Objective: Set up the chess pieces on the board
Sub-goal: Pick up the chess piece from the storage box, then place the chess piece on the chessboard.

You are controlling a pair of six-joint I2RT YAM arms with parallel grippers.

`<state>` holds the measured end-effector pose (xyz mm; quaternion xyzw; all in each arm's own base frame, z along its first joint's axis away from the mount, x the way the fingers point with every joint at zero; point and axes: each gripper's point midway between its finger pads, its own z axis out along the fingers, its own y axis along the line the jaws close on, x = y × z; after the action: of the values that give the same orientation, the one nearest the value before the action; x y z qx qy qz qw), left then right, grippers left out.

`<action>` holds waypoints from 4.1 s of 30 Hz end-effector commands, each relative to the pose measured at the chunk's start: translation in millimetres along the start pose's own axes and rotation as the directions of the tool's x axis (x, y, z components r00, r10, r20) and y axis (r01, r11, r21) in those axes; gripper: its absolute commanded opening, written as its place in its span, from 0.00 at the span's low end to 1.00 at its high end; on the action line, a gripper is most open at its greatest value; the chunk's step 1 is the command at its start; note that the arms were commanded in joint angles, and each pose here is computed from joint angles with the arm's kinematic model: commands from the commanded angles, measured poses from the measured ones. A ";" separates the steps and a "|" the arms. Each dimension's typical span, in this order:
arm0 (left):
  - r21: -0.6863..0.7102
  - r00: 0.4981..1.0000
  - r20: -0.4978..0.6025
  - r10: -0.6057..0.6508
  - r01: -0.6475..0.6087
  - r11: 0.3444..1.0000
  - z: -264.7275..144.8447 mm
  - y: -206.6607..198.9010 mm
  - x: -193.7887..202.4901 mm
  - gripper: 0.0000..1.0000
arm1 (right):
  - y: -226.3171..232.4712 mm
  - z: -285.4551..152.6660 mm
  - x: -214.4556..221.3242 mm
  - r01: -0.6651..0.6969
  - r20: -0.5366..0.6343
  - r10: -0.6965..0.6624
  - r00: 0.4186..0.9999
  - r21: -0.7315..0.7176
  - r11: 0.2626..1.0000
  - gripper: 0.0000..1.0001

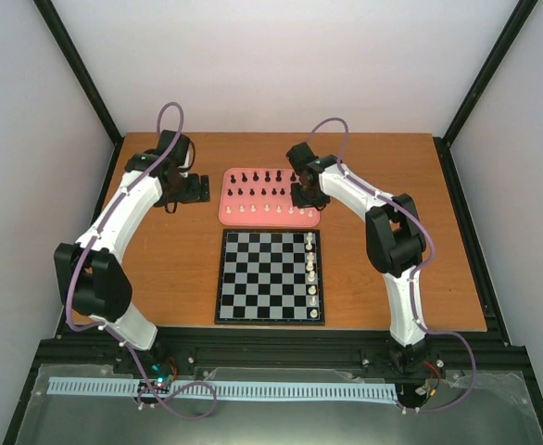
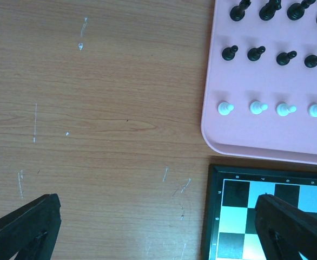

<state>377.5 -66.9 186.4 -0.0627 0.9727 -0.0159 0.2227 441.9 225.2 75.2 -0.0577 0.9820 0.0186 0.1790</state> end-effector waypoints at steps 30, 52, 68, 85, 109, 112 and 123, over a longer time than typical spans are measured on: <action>-0.054 1.000 -0.008 0.017 -0.018 0.998 7.4 3.4 -9.8 1.00 | -15.8 49.8 15.7 0.010 -0.093 -0.011 0.996 -0.012 1.000 0.26; -0.044 1.000 0.004 0.014 -0.013 0.999 3.0 2.4 -11.2 1.00 | -20.0 -10.9 -9.3 0.026 0.007 -0.026 1.000 -0.012 1.000 0.09; -0.023 1.000 0.008 0.011 -0.011 1.000 1.8 -0.2 -8.6 1.00 | 51.5 -51.5 90.4 0.119 -0.077 -0.136 0.988 -0.196 0.973 0.09; -0.038 1.000 0.004 0.015 -0.015 0.999 3.1 3.1 -5.4 1.00 | 52.0 -21.0 97.3 0.157 -0.086 -0.172 0.981 -0.155 0.975 0.10; -0.035 1.000 -0.016 0.017 -0.017 0.999 14.1 -0.1 -7.0 1.00 | 41.8 -0.9 83.6 0.132 -0.110 -0.146 0.983 -0.131 0.983 0.11; -0.035 1.000 -0.021 0.017 -0.017 0.999 15.7 -0.3 -6.8 1.00 | 42.0 0.8 83.5 0.130 -0.109 -0.144 0.984 -0.132 0.983 0.11; -0.033 1.000 -0.023 0.019 -0.019 0.999 15.9 -0.9 -6.3 1.00 | 39.6 4.4 84.0 0.133 -0.110 -0.146 0.983 -0.117 0.984 0.17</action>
<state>384.6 -62.8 169.4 -0.0649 0.9771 0.0067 0.2023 353.0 255.7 40.4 -0.1338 0.9834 0.0619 0.1061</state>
